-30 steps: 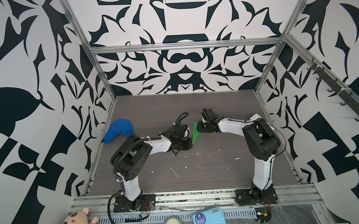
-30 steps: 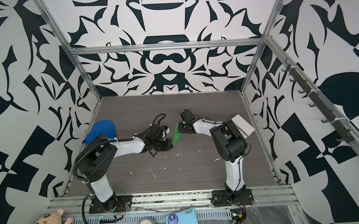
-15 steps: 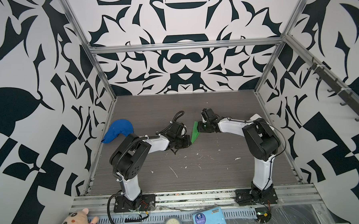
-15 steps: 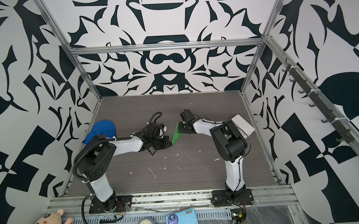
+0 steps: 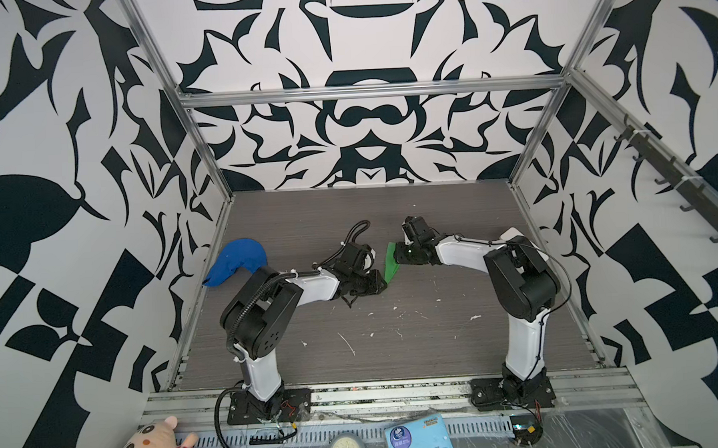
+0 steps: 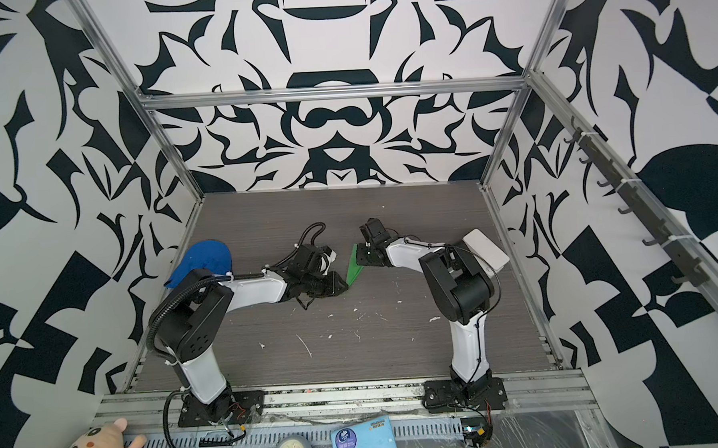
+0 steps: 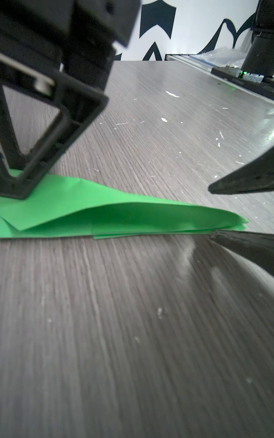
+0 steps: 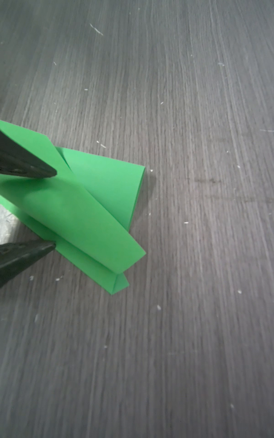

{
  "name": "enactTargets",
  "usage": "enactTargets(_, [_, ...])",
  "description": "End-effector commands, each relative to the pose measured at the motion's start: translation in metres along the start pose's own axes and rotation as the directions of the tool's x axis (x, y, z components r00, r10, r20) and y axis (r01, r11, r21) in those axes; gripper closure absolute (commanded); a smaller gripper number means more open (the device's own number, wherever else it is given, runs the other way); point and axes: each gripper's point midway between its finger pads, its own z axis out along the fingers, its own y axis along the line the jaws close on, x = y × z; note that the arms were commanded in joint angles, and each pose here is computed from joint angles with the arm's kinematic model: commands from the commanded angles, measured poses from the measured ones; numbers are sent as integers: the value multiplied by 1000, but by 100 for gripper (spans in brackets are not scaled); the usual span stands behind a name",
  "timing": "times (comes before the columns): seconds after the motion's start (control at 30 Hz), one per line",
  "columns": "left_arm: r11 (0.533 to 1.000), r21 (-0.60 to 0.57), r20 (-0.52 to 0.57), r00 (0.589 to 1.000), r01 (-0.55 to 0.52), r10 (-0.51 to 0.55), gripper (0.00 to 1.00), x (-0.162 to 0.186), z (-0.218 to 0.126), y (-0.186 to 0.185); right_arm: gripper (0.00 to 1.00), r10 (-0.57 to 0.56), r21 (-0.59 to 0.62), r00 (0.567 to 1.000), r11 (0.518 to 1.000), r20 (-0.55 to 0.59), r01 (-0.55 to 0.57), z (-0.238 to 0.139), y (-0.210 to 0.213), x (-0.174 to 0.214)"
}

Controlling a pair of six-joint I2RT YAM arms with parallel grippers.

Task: Fold a paper plane with a square sheet of paper (pick it up from the middle)

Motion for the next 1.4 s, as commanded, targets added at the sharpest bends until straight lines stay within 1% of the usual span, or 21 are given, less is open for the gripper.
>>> enactTargets(0.0, [999,1,6,999,-34,34,69,-10,7,-1,53,82,227,942,974,-327,-6,24,-70,107])
enactTargets(0.1, [999,8,-7,999,-37,37,70,-11,12,-2,53,82,229,941,973,-327,-5,24,-70,107])
enactTargets(0.33, [998,-40,-28,999,-41,40,78,-8,14,7,53,82,228,941,974,-328,-5,24,-70,107])
enactTargets(0.43, [998,-47,-40,998,-42,40,80,-3,13,11,54,82,231,941,973,-327,-4,24,-71,107])
enactTargets(0.47, [998,-48,-46,998,-40,38,82,-2,13,12,53,82,231,941,973,-327,-4,24,-71,107])
enactTargets(0.6, [999,-35,-66,998,-18,16,88,0,14,17,54,80,231,941,973,-328,-3,24,-71,107])
enactTargets(0.83, [1000,16,-95,995,12,-10,96,-1,16,13,53,83,208,943,978,-321,-15,23,-68,104])
enactTargets(0.93, [999,23,-114,993,46,-43,100,1,16,14,52,75,163,952,986,-297,-27,19,-59,92])
enactTargets(1.03, [996,28,-127,989,79,-75,100,2,14,14,50,51,92,963,995,-263,-28,10,-47,73])
enactTargets(1.1, [994,33,-134,986,102,-97,100,2,12,14,47,23,18,970,1000,-240,-19,1,-33,59])
enactTargets(1.2, [991,43,-149,981,129,-121,100,2,11,11,43,-18,-101,977,995,-214,-4,-12,-13,40])
enactTargets(1.3, [988,47,-164,977,148,-138,100,3,12,9,39,-69,-159,978,986,-196,37,-20,-2,32])
enactTargets(1.37, [986,46,-172,974,158,-148,100,4,13,9,37,-100,-186,976,980,-194,63,-22,2,33])
